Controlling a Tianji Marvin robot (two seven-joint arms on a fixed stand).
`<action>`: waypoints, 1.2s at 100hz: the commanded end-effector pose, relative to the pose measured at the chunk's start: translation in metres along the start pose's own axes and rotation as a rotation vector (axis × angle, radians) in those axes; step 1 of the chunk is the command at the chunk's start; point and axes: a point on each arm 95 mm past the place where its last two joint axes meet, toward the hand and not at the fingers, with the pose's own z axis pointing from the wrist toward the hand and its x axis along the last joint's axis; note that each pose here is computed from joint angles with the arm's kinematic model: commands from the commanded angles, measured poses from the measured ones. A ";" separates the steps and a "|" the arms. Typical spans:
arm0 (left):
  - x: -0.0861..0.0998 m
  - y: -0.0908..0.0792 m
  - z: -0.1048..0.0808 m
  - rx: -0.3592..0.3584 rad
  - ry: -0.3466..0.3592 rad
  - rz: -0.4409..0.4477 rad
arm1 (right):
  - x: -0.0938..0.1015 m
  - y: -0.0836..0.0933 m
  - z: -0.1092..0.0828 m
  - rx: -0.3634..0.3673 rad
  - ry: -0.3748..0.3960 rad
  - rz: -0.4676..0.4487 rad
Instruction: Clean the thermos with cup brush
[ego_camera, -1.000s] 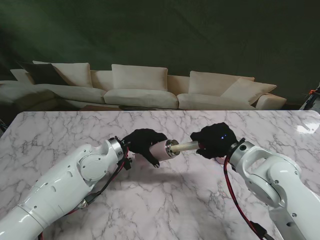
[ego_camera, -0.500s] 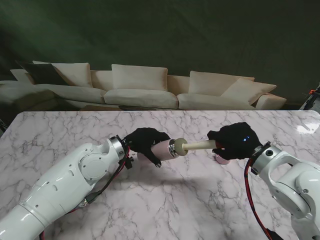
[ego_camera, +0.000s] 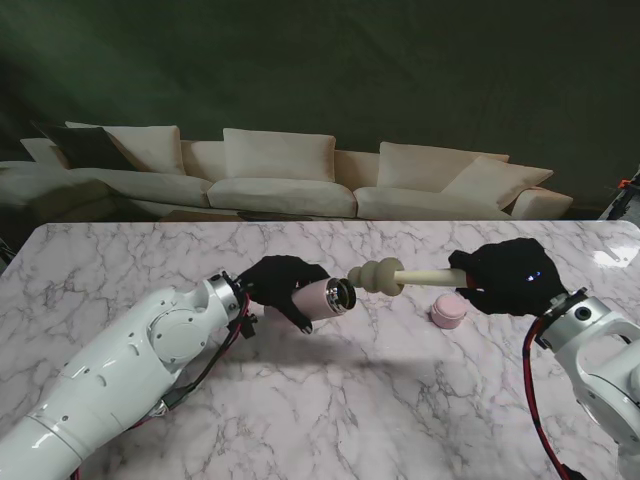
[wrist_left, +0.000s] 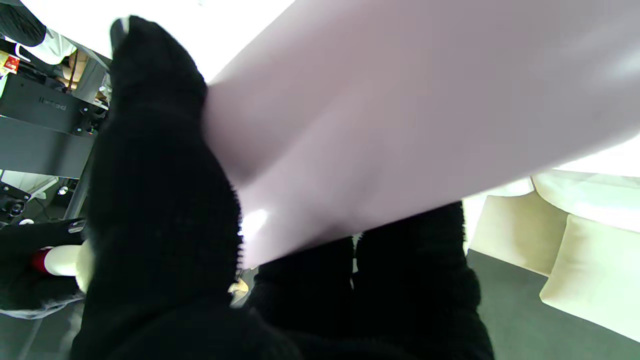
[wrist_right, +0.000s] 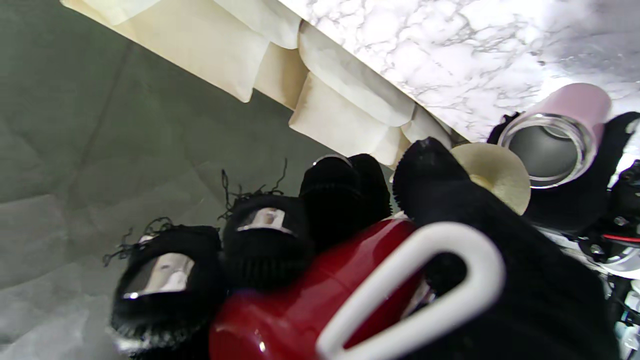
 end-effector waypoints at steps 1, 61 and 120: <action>0.002 -0.004 0.000 0.004 0.006 0.005 | -0.004 -0.003 -0.007 0.004 -0.028 -0.006; 0.008 -0.017 0.000 0.069 0.012 -0.009 | 0.015 -0.102 -0.018 0.166 -0.196 0.074; 0.008 -0.017 -0.001 0.077 0.000 -0.004 | 0.053 -0.169 -0.005 0.346 -0.273 0.164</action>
